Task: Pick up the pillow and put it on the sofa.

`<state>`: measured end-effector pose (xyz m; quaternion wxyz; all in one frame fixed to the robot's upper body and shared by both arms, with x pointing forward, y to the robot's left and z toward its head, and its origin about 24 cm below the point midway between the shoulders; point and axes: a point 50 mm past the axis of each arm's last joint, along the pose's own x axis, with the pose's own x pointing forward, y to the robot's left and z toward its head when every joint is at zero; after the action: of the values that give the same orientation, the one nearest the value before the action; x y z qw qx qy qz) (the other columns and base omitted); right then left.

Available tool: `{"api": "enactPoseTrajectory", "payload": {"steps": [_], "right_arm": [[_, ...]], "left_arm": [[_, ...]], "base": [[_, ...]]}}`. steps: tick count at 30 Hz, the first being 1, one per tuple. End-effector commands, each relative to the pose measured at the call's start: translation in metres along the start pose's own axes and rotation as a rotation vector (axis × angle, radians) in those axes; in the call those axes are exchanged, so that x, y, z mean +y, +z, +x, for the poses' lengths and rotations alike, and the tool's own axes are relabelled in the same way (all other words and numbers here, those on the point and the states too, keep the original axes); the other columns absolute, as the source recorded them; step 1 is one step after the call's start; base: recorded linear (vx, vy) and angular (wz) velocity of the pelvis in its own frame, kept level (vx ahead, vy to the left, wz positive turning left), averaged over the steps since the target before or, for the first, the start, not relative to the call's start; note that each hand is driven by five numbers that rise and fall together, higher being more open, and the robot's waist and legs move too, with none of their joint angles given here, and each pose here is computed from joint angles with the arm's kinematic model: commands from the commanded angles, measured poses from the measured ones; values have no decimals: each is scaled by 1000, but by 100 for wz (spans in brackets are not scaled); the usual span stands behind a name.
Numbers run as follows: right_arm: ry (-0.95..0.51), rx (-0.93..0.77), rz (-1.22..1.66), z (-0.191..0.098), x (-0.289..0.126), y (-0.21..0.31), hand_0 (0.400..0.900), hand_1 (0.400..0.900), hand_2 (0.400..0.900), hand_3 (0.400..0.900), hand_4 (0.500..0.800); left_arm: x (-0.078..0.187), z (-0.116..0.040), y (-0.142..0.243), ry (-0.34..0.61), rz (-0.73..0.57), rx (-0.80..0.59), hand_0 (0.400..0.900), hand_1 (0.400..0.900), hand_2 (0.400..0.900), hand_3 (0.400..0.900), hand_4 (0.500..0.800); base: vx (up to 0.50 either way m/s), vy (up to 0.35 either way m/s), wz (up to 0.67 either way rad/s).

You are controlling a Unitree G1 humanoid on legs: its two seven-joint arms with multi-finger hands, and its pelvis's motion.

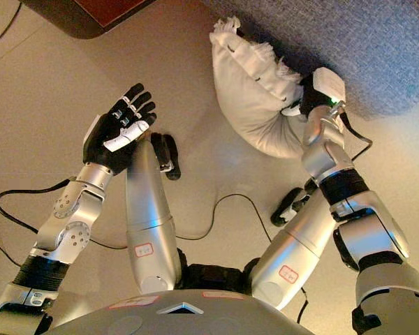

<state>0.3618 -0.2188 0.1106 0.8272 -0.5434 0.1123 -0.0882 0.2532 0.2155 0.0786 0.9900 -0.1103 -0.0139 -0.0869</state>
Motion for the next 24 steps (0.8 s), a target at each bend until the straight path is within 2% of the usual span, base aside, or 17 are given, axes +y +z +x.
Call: {"api": "enactPoseTrajectory", "payload": {"steps": [1, 7, 10, 14, 16, 17, 19, 24], "right_arm": [[-161, -50, 34, 4, -30, 9, 400, 400, 400, 400, 500], [-226, -146, 31, -3, -37, 20, 400, 400, 400, 400, 500], [-285, -226, 35, -8, -48, 30, 400, 400, 400, 400, 500], [-396, -351, 36, -17, -72, 47, 400, 400, 400, 400, 500], [-396, -351, 36, -17, -72, 47, 400, 400, 400, 400, 500], [-471, -431, 58, -27, -94, 55, 400, 400, 400, 400, 500], [-492, -459, 80, -32, -100, 55, 400, 400, 400, 400, 500], [-572, -529, 130, -56, -112, 39, 400, 400, 400, 400, 500]], "left_arm": [[-25, 1, 8, -86, -32, -71, 900, 900, 900, 900, 800], [-22, 1, 4, -39, -113, -46, 900, 900, 900, 900, 800], [-17, 3, 2, 10, -188, -41, 900, 900, 900, 900, 800], [-14, 8, 6, 59, -222, -76, 900, 900, 900, 900, 800], [-14, 8, 6, 59, -222, -76, 900, 900, 900, 900, 800], [-14, 14, 11, 87, -211, -96, 900, 900, 900, 900, 800], [-14, 15, 12, 96, -192, -102, 900, 900, 900, 900, 800], [-12, 11, 13, 81, -127, -81, 900, 900, 900, 900, 800]], "base": [[6, 12, -7], [-17, 16, -8], [-73, 30, -14], [-95, 63, -19], [-88, 52, -13], [-146, 84, -23], [-69, 50, -19], [72, 5, -7]]}}
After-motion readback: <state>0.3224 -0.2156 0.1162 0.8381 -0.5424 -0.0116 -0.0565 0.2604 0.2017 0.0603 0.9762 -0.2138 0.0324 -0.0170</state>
